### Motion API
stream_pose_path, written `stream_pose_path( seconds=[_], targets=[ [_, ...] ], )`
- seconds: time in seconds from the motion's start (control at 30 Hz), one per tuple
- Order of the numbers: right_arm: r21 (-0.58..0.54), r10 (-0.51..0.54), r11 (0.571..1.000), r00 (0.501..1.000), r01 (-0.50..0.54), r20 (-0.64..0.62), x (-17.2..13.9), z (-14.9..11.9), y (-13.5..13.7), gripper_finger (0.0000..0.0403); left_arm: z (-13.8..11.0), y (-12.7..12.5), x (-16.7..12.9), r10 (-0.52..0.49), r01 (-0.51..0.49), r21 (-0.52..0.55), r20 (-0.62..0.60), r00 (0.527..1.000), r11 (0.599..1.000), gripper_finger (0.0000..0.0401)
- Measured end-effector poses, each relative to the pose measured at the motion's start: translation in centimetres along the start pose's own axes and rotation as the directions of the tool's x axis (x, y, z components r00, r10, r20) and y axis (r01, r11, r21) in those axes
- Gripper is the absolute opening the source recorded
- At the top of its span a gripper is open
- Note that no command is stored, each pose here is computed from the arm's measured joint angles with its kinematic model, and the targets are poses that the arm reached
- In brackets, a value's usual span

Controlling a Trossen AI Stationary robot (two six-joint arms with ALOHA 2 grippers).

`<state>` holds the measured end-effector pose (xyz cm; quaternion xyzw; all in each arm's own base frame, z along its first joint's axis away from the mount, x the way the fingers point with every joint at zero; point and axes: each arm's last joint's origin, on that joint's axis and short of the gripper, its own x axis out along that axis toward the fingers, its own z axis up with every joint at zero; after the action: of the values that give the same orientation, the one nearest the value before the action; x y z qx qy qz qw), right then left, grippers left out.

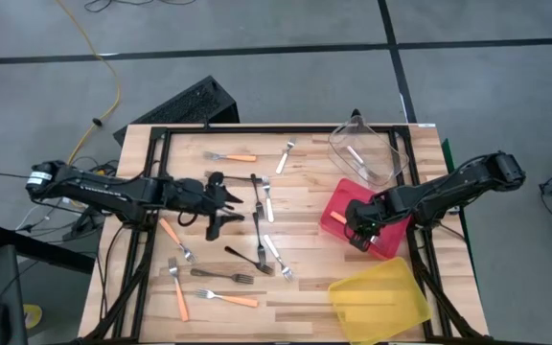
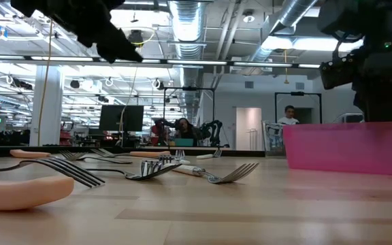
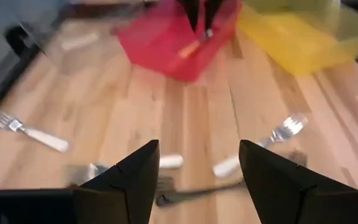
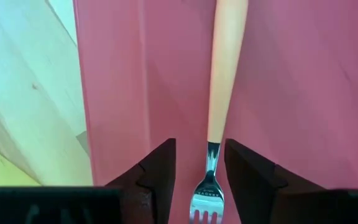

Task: Sort silverware by color (type)
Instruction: Put the black fork into the yellow bin

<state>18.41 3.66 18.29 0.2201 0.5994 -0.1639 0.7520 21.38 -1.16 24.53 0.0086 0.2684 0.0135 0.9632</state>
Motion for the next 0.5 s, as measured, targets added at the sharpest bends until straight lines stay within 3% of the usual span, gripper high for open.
stream_pose_path(
  seconds=[0.17, 0.5],
  targets=[
    [0.0, 0.002, 1.0, 1.0, -0.002, 0.002, 0.0, 0.0, 0.0, 0.0159, -0.8, -0.7, 1.3, -0.06, 0.06, -0.004, -0.08, 0.995, 0.998, 0.0206],
    [0.0, 0.008, 1.0, 1.0, -0.008, 0.008, 0.0, 0.1, 0.1, 0.0159, -1.6, -2.0, 5.9, -0.244, 0.257, 0.156, -0.095, 0.965, 0.954, 0.0206]
  ],
)
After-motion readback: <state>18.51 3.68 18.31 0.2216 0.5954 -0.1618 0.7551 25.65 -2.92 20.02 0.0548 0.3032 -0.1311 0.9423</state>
